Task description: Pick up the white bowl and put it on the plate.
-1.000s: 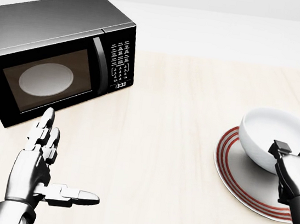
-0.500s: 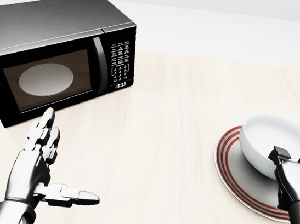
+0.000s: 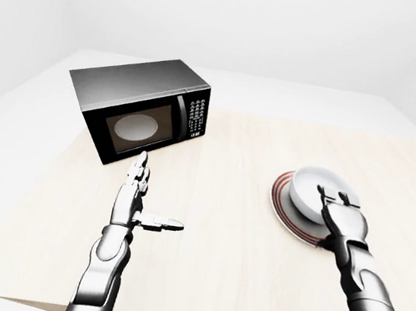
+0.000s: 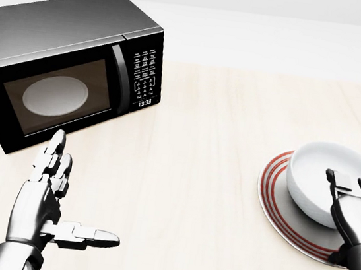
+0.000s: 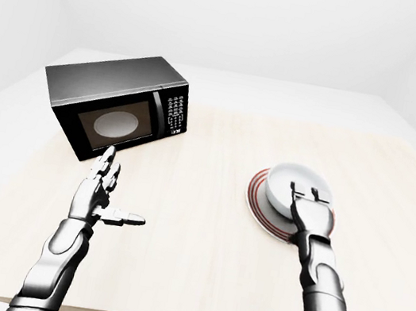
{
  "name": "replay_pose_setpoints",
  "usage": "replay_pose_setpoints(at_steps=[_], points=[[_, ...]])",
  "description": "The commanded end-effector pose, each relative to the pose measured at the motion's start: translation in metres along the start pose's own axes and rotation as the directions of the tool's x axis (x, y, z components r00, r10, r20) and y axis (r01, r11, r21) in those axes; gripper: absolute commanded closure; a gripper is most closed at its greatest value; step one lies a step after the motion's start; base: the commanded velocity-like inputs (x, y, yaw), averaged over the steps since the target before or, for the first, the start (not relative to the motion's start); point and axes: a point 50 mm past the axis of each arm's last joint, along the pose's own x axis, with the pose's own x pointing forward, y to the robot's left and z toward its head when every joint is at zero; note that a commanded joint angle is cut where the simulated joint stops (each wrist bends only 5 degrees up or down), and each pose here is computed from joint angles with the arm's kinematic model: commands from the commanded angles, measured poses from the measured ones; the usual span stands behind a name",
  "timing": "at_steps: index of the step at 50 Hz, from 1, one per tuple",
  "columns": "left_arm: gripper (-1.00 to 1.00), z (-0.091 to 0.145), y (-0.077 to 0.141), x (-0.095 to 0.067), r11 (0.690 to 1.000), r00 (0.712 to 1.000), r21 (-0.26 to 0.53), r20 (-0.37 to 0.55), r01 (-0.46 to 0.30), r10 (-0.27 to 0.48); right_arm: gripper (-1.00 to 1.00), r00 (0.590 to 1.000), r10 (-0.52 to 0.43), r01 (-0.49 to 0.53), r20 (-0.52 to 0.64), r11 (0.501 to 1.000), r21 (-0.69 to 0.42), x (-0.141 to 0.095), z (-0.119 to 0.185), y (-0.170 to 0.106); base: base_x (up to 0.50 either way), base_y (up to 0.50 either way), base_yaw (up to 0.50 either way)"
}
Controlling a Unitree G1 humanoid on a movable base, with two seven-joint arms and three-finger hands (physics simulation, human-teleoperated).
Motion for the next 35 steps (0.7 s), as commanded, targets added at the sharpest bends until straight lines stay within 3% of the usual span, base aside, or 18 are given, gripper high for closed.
replay_pose_setpoints(at_steps=[1,11,25,35], points=[[-1.0,0.0,0.0,0.0,1.0,1.0,0.0,0.0,0.0,0.0,-1.0,1.0,-0.014,0.013,0.021,1.0,0.011,-0.003,0.004,-0.012,0.0,0.0,0.0],[-1.0,0.0,0.0,0.0,1.0,1.0,0.0,0.0,0.0,0.0,-1.0,0.995,-0.086,0.083,0.043,0.994,0.07,-0.013,0.004,-0.056,0.0,0.0,0.0],[-1.0,0.0,0.0,0.0,1.0,1.0,0.0,0.0,0.0,0.0,-1.0,0.969,-0.217,0.199,0.119,0.969,0.147,-0.055,0.008,-0.13,0.0,0.0,0.0],[-1.0,0.0,0.0,0.0,1.0,1.0,0.0,0.0,0.0,0.0,-1.0,0.945,-0.275,0.247,0.176,0.954,0.168,-0.073,0.017,-0.155,0.0,0.0,0.0]])
